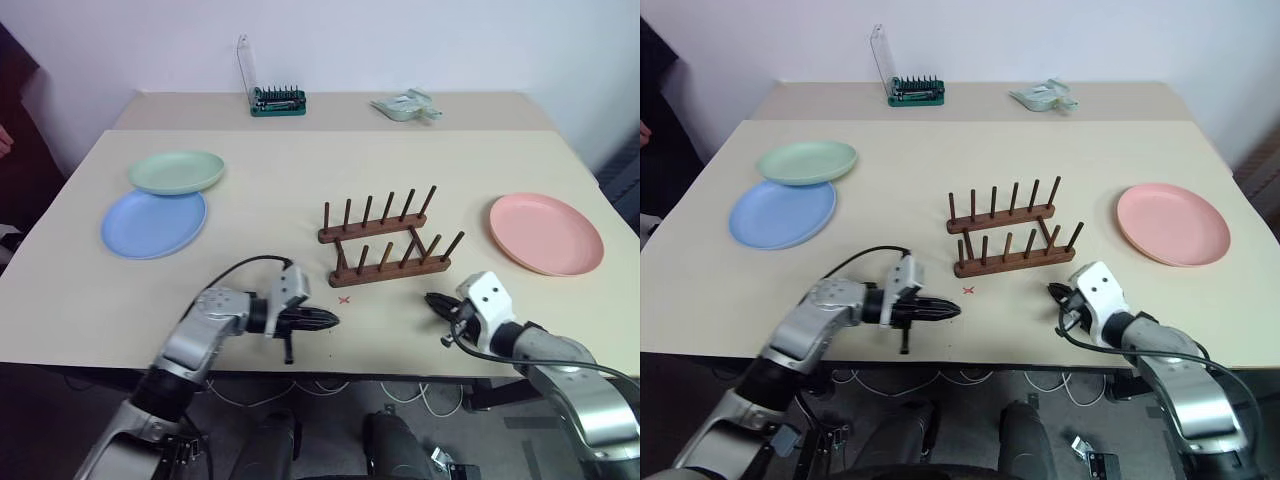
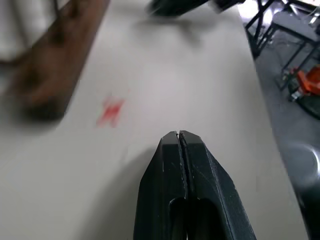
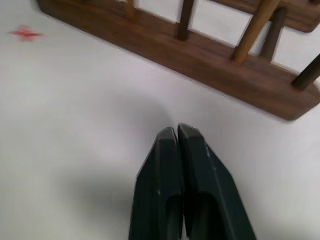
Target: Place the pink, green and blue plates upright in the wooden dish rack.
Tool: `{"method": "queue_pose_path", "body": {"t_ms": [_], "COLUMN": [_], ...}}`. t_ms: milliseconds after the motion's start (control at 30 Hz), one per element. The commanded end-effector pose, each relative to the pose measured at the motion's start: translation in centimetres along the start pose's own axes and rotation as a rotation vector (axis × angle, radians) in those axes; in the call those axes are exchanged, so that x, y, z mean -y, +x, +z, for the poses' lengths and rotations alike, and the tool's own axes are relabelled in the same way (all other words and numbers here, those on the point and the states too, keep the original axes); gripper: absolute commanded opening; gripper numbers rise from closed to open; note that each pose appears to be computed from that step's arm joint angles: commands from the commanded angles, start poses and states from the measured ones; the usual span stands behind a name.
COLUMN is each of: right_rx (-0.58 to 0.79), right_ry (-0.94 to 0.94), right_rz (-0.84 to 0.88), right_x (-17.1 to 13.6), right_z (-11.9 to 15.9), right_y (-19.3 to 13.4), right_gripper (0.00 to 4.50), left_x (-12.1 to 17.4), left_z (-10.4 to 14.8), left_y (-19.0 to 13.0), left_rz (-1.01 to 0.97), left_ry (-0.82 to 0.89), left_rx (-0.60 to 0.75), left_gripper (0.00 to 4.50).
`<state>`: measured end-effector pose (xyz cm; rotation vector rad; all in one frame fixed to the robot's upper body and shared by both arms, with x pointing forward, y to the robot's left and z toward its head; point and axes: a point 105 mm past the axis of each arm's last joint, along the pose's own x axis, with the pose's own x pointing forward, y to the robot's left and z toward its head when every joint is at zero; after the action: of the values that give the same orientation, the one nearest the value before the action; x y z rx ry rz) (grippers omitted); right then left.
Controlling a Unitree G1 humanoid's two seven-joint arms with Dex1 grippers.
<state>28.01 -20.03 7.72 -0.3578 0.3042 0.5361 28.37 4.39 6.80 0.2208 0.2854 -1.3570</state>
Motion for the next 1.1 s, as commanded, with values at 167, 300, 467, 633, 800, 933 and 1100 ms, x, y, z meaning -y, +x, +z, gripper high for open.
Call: {"method": "queue_pose_path", "body": {"t_ms": [167,300,467,633,800,933,1100], "right_rx": [-0.044,-0.053,-0.024,-0.018,-0.012,-0.037,-0.02], "right_ry": [-0.078,-0.089,-0.108,-0.115,-0.119,-0.12,-0.093], "right_rz": [-0.069,-0.124,-0.147,-0.148,-0.163,-0.181,-0.22], "right_x": [1.3,2.6,3.2,3.2,3.4,3.9,5.0], "right_z": [0.2,0.3,1.2,1.3,1.4,0.6,0.9], "right_y": [2.5,3.2,4.0,4.1,3.6,3.3,4.2], "right_gripper": [0.04,0.04,0.04,0.04,0.04,0.04,0.04], "left_x": [-5.2,-7.1,-9.0,-9.0,-8.6,-7.9,-7.9], "left_z": [-0.2,-0.6,-0.7,-0.4,-0.4,-0.3,-0.4], "left_y": [0.4,-0.3,-1.0,-0.8,-0.7,-0.4,-0.2], "left_rz": [0.327,0.423,0.517,0.496,0.473,0.441,0.444], "left_ry": [0.069,0.076,0.108,0.106,0.104,0.1,0.101], "left_rx": [-0.026,-0.025,-0.025,-0.002,0.013,0.034,0.027], "left_gripper": [0.0,0.0,0.0,0.0,0.0,0.0,0.0]}}
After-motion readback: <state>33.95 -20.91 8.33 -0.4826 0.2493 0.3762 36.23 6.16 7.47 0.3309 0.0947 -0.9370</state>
